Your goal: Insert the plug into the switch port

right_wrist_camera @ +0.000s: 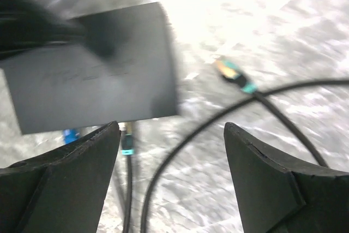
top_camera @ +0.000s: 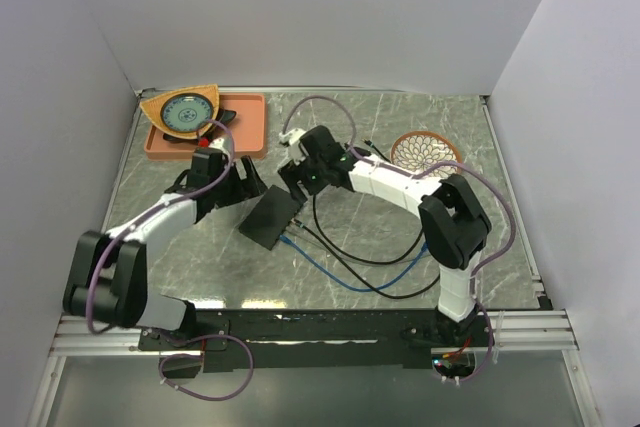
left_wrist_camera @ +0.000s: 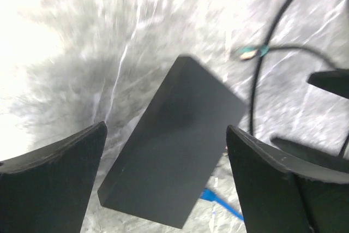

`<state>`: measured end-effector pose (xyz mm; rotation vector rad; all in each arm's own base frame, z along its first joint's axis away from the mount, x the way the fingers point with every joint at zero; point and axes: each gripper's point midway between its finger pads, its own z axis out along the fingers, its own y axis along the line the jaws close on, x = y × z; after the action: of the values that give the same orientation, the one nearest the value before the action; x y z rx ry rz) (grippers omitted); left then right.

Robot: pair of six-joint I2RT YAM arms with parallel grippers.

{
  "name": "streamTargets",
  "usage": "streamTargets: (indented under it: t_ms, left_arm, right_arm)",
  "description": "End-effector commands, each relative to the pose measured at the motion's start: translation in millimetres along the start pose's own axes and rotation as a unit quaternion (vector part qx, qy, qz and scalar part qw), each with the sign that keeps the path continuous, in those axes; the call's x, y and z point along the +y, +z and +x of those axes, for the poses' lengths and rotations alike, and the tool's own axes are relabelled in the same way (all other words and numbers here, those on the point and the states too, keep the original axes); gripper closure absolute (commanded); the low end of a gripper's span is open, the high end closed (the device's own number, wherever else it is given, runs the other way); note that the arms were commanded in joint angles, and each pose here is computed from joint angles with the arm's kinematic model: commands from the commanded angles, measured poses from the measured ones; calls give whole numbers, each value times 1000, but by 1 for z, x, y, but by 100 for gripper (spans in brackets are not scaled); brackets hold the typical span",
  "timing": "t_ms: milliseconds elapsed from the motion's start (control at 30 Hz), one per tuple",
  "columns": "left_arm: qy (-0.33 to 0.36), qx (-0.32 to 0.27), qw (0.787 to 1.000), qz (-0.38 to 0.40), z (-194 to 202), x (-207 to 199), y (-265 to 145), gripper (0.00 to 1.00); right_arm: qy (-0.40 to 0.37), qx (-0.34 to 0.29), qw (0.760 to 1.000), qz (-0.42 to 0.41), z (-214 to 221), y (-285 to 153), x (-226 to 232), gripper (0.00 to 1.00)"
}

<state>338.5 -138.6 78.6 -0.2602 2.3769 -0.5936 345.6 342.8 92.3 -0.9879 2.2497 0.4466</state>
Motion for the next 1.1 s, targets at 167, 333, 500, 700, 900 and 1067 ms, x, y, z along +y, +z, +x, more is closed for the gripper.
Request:
streamTargets:
  t_ms: [167, 333, 500, 700, 900, 1067]
  left_arm:
    - [6, -138, 990, 14, -56, -22, -58, 4]
    - [14, -155, 987, 34, -63, -32, -70, 4]
    - [15, -138, 989, 42, -59, -34, -63, 4]
    - [13, -115, 991, 70, -50, -42, -55, 4]
    - [14, -101, 992, 80, -47, -44, -50, 4]
    - [16, -96, 992, 79, -45, -44, -48, 4]
  right_arm:
    - [139, -83, 985, 59, -42, -35, -64, 16]
    - [99, -88, 991, 25, -40, -28, -65, 16]
    - [35, -79, 996, -6, -32, -15, -54, 16]
    - [9, -60, 998, -9, -24, 0, -54, 14]
    - [-3, -31, 1000, -4, -17, 18, -55, 12]
    - [-7, -14, 1000, 9, -10, 30, -59, 11]
